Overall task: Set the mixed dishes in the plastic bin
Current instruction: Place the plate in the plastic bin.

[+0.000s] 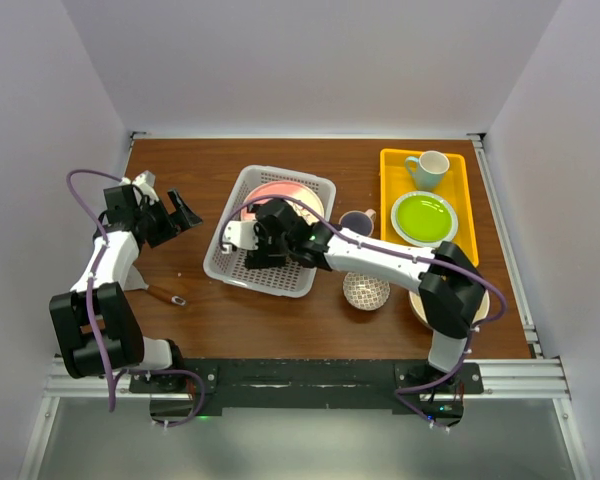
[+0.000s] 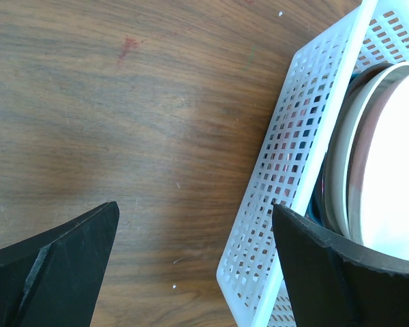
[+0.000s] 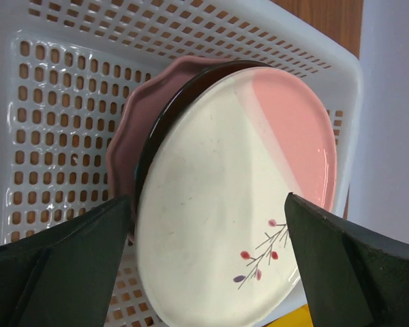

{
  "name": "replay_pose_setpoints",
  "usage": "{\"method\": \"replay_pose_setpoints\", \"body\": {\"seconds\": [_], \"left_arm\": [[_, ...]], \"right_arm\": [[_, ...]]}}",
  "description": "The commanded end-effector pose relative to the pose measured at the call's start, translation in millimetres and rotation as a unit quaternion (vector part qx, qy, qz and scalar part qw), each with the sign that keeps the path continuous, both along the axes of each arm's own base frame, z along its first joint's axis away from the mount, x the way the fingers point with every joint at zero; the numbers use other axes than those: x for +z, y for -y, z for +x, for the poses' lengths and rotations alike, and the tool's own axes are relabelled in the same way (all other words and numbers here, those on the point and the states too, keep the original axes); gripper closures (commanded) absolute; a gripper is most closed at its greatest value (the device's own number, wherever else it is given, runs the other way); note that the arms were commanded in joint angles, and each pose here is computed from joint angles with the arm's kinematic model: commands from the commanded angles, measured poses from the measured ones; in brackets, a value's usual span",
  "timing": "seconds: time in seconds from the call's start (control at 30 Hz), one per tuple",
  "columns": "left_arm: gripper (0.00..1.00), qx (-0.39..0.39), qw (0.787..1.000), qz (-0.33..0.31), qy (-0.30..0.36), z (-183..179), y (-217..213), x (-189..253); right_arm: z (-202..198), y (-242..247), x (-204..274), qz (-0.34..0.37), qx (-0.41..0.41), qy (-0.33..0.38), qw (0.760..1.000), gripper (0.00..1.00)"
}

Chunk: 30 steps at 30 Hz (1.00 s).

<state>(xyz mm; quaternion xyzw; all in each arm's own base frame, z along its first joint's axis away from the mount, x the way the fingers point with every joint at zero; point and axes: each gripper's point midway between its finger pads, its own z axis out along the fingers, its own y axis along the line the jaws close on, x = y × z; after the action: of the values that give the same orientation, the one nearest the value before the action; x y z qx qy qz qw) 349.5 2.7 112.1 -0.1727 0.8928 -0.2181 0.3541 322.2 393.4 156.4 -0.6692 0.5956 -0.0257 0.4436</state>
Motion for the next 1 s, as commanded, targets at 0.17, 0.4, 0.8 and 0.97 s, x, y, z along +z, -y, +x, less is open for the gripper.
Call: {"method": "replay_pose_setpoints", "body": {"seconds": [0.17,0.4,0.8,0.97], "left_arm": [[0.0,-0.013,0.999,0.021,0.038,5,-1,17],[0.0,-0.013,0.999,0.021,0.04,4,-1,18],[0.0,-0.014,0.999,0.023,0.044,4,-1,20],[0.0,-0.013,0.999,0.024,0.045,3,-1,21]], "right_arm": [[-31,3,49,0.049,0.063,-0.062,0.995,0.02],[-49,16,73,0.085,0.078,-0.096,0.989,0.02],[-73,47,118,0.148,0.098,-0.15,0.973,0.02],[-74,66,138,0.18,0.093,-0.158,0.966,0.02]]}}
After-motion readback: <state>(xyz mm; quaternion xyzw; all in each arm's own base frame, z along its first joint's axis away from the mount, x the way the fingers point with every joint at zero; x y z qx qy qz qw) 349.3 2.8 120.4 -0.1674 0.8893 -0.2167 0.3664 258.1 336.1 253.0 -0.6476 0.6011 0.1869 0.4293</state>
